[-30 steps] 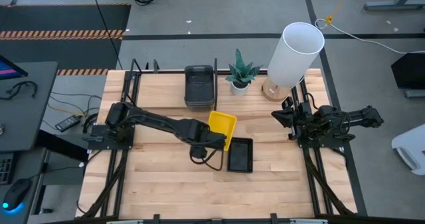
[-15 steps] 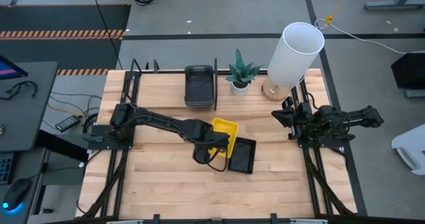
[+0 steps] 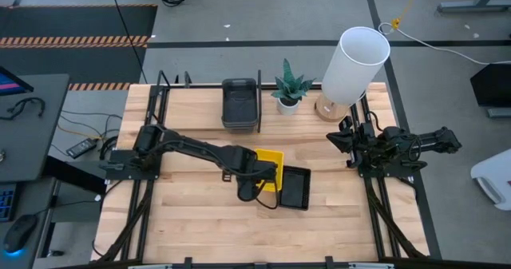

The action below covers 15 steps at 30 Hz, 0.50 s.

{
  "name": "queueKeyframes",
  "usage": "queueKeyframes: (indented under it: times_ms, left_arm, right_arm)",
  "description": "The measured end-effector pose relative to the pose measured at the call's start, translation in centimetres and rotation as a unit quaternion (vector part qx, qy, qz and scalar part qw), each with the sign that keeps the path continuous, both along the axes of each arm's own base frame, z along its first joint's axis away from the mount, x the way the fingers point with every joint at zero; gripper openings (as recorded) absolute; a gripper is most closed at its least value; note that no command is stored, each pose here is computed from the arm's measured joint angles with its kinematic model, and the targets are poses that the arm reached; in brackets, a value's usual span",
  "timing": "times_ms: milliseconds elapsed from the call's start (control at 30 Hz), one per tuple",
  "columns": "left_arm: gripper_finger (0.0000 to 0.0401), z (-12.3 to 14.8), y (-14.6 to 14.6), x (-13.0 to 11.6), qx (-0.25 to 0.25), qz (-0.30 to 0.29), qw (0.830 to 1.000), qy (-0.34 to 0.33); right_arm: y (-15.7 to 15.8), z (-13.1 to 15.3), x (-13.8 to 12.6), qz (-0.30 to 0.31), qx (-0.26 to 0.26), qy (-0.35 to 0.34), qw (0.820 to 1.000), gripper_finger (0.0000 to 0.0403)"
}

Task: Stack baskets on shelf by color
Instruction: Stack the yellow bin on the stacked yellow bins, then put the stacked yellow bins on the shelf

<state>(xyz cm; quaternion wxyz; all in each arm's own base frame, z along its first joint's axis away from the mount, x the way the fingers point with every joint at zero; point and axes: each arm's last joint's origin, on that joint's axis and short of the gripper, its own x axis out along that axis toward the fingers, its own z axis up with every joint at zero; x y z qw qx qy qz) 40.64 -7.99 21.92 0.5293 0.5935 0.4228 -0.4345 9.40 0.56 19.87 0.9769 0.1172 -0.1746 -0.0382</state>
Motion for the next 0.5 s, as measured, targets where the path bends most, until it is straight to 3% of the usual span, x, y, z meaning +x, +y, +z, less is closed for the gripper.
queueKeyframes:
  times_ms: [167, 333, 433, 500]
  left_arm:
    - [0.0163, -0.2, -0.3, 0.0, -0.021, 0.07, 0.997, 0.0]
    - [0.0217, 0.6, -0.3, -0.3, -0.076, 0.188, 0.979, 0.0]
    - [0.0224, 1.4, -0.5, 0.0, -0.137, 0.282, 0.95, -0.006]
    - [0.0222, 1.8, -0.7, 0.2, -0.171, 0.369, 0.914, -0.012]
  right_arm:
    - [0.0, 0.0, 0.0, 0.0, 0.0, 0.0, 1.0, 0.0027]
    - [0.0, 0.0, 0.0, 0.0, 0.0, 0.0, 1.0, 0.0027]
    - [0.0, 0.0, 0.0, 0.0, 0.0, 0.0, 1.0, 0.0027]
    - [0.0, 0.0, 0.0, 0.0, 0.0, 0.0, 1.0, 0.0027]
